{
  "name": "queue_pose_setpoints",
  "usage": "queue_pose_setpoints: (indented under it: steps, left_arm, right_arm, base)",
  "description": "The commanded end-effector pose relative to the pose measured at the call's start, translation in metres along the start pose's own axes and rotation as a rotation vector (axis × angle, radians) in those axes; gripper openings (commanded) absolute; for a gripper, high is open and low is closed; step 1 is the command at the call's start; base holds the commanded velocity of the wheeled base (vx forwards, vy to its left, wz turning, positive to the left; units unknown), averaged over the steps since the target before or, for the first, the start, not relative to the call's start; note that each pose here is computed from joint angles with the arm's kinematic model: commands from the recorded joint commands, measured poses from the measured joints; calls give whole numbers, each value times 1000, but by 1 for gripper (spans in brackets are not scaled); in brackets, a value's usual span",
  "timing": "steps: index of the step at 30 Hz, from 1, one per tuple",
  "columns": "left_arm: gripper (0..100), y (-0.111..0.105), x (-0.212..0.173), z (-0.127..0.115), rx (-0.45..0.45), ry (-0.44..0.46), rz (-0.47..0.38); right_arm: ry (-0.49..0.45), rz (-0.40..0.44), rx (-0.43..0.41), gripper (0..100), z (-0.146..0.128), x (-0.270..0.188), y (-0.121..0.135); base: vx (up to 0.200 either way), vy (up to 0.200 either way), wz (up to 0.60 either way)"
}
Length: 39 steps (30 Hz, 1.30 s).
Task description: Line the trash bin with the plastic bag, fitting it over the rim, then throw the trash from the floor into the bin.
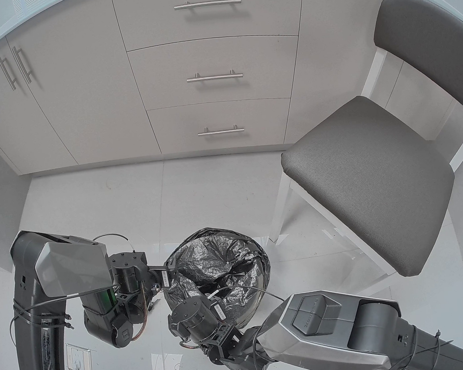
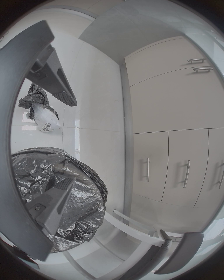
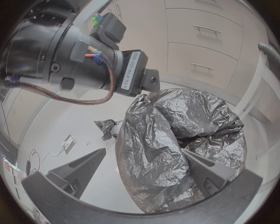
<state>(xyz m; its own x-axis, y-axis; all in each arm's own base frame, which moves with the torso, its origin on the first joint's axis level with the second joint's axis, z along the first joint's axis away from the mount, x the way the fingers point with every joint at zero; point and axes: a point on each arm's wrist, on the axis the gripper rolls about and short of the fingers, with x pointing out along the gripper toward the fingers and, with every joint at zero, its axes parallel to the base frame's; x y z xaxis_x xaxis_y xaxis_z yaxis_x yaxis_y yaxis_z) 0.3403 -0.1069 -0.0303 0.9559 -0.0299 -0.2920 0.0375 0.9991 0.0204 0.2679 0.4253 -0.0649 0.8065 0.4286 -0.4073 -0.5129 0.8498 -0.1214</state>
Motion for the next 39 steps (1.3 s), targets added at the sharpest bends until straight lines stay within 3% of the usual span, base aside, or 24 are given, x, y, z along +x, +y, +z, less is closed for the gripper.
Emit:
queue_pose_setpoints:
  steps: [1,13,24,39]
  left_arm:
    - [100,0,0,0,0,0,0]
    - [100,0,1,1,-2,-5,1]
    - [100,0,1,-1,-3,-2,1]
    - [100,4,-2,11,-13,-30,10]
  right_arm:
    - [1,-4,3,100,1,1,-3]
    - [64,24,-23,100,-8,-16,-11]
    - [62,43,-14,100,-6,-25,-4]
    - [18,69,14,100,37,-85,-7]
  base:
    - [0,0,0]
    - [0,0,0]
    - [0,0,0]
    - [0,0,0]
